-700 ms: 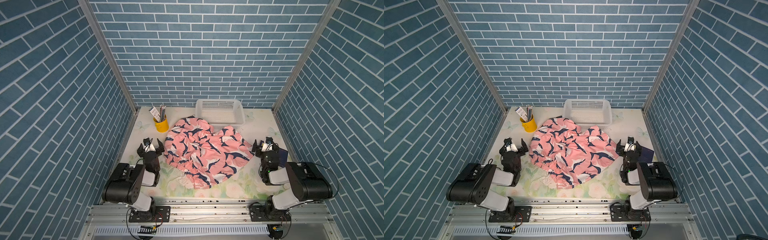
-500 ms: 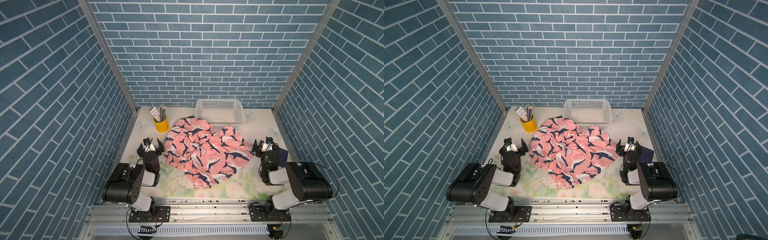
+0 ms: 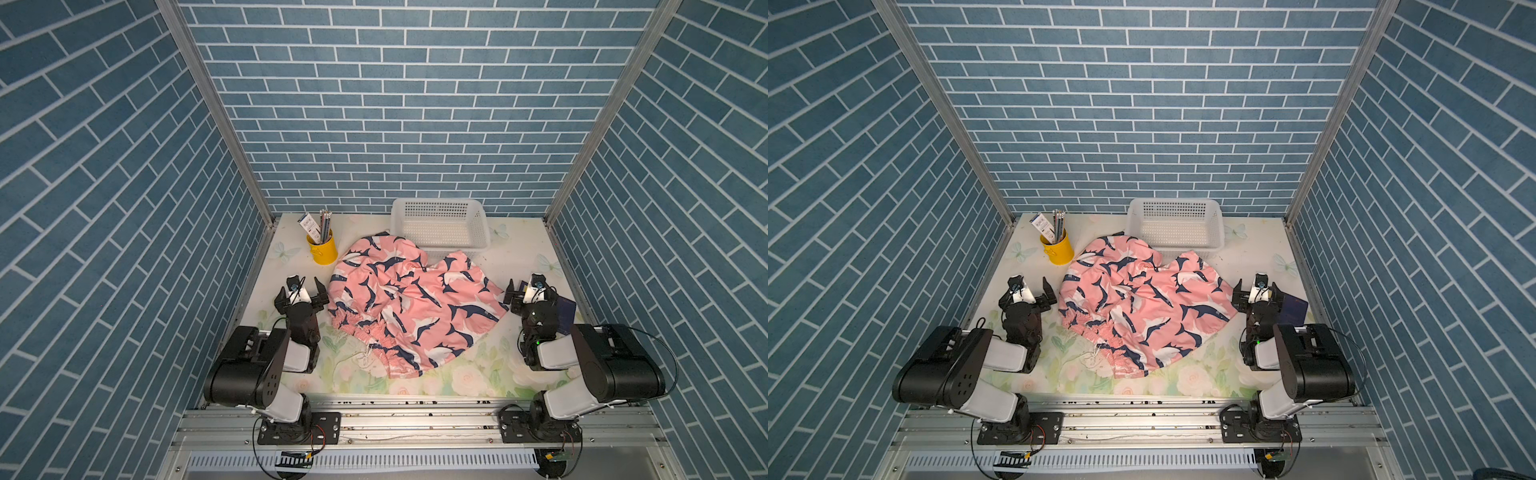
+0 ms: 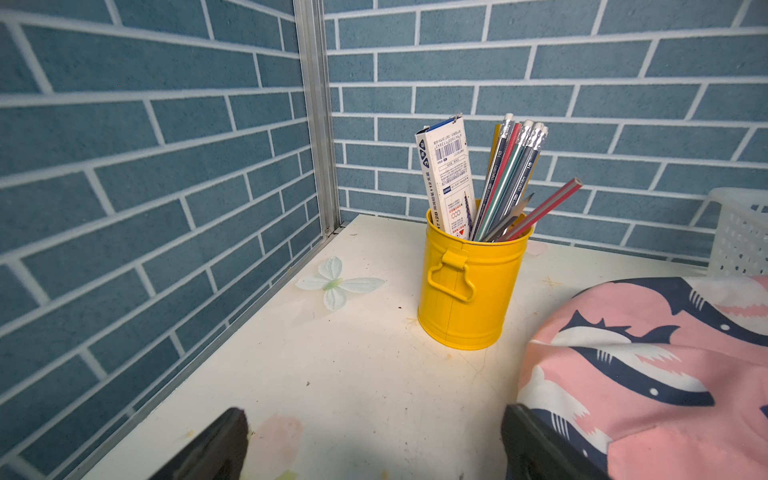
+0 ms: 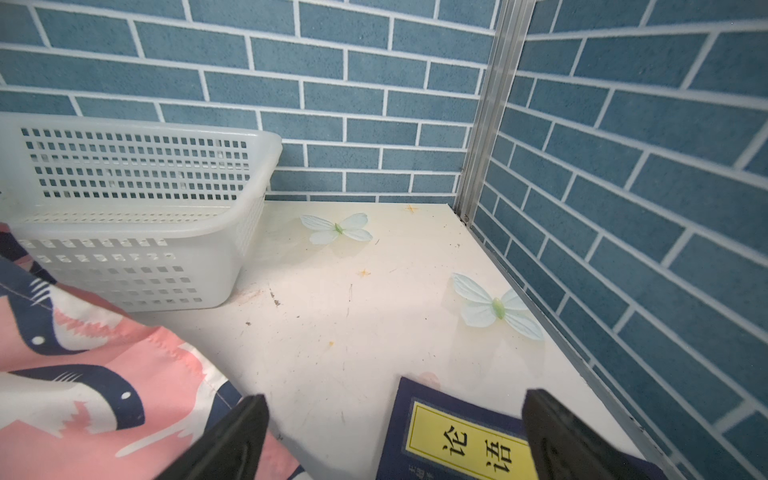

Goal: Roll up the shorts
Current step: Fold the shorts at the center of the board.

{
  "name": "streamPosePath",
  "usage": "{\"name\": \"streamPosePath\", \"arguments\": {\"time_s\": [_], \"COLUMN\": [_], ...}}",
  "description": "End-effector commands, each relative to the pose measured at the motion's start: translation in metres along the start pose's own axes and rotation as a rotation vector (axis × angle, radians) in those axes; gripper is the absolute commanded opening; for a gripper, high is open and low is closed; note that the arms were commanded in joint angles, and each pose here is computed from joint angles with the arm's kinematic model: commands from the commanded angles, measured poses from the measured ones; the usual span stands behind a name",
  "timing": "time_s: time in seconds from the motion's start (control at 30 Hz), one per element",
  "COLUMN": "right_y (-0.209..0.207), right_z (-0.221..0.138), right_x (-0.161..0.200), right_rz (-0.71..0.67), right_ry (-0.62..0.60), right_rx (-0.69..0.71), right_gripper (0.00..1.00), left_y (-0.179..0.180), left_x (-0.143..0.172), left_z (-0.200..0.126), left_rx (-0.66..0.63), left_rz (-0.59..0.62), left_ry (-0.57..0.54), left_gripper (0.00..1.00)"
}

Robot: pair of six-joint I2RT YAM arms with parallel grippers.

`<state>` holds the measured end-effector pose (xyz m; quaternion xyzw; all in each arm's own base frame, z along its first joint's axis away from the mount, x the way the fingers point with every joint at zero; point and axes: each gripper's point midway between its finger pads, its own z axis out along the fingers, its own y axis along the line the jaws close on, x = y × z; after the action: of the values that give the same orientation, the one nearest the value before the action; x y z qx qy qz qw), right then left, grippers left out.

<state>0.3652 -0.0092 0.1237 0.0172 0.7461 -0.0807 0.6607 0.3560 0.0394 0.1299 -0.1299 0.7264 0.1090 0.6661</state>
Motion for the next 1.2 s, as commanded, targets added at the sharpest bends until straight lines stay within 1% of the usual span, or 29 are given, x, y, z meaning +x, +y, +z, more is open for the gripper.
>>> {"name": "streamPosePath", "arguments": {"time_s": [0.0,0.23,0.3,0.33,0.37,0.43,0.47,0.53,0.6,0.67,0.7,0.73,0.77,0.8,0.87,0.93,1.0,1.07,1.17], "right_y": [-0.001,-0.003,-0.008,-0.005,-0.005,-0.009,-0.011,-0.013,-0.010,-0.016,-0.017,-0.014,0.000,0.012,0.025,0.033,0.040,0.051,0.065], "right_z": [0.000,0.000,-0.003,-0.007,-0.013,-0.016,-0.016,-0.012,-0.009,-0.007,-0.008,-0.007,-0.005,-0.005,-0.004,-0.006,-0.011,-0.020,-0.032], "right_x": [-0.005,-0.006,-0.010,-0.014,-0.019,-0.027,-0.033,-0.052,-0.071,-0.085,-0.088,-0.095,-0.103,-0.109,-0.111,-0.106,-0.102,-0.095,-0.067], "right_rz": [0.019,0.025,0.037,0.030,0.018,0.023,0.030,0.054,0.130,0.329,0.394,0.435,0.433,0.411,0.405,0.415,0.433,0.467,0.491], "right_ry": [-0.020,-0.024,-0.029,-0.048,-0.070,-0.059,-0.049,-0.043,-0.023,0.059,0.084,0.098,0.115,0.132,0.205,0.272,0.349,0.436,0.575], "right_rx": [0.007,0.019,0.044,0.021,0.031,0.068,0.077,0.077,0.059,0.094,0.098,0.065,-0.033,-0.113,-0.177,-0.209,-0.231,-0.281,-0.314], "right_gripper": [1.00,1.00,1.00,1.00,1.00,1.00,1.00,1.00,1.00,1.00,1.00,1.00,0.99,0.89,0.79,0.73,0.63,0.63,0.65], "left_y": [0.000,0.001,0.002,0.000,0.000,0.002,0.004,0.003,0.003,0.003,-0.004,-0.018,-0.031,-0.041,-0.057,-0.080,-0.102,-0.119,-0.145], "left_x": [-0.006,-0.007,-0.009,-0.010,-0.016,-0.030,-0.042,-0.063,-0.078,-0.086,-0.088,-0.090,-0.090,-0.091,-0.090,-0.090,-0.084,-0.070,-0.041], "left_z": [0.001,0.000,0.000,0.001,0.002,0.008,0.010,0.012,0.017,0.024,0.026,0.027,0.026,0.022,0.011,-0.013,-0.039,-0.067,-0.113], "left_rx": [0.004,0.001,-0.009,-0.003,-0.016,-0.059,-0.075,-0.052,-0.040,-0.073,-0.038,0.029,0.097,0.148,0.194,0.248,0.312,0.357,0.453], "left_rz": [-0.006,-0.006,-0.007,-0.007,0.004,0.002,-0.016,-0.069,-0.203,-0.360,-0.389,-0.392,-0.400,-0.418,-0.412,-0.362,-0.311,-0.254,-0.197], "left_ry": [-0.020,-0.023,-0.027,-0.010,-0.011,0.021,0.014,0.005,0.045,0.143,0.184,0.227,0.261,0.292,0.330,0.369,0.411,0.469,0.563], "left_gripper": [1.00,1.00,1.00,1.00,1.00,1.00,1.00,1.00,1.00,1.00,1.00,1.00,0.92,0.86,0.83,0.81,0.76,0.75,0.75]}}
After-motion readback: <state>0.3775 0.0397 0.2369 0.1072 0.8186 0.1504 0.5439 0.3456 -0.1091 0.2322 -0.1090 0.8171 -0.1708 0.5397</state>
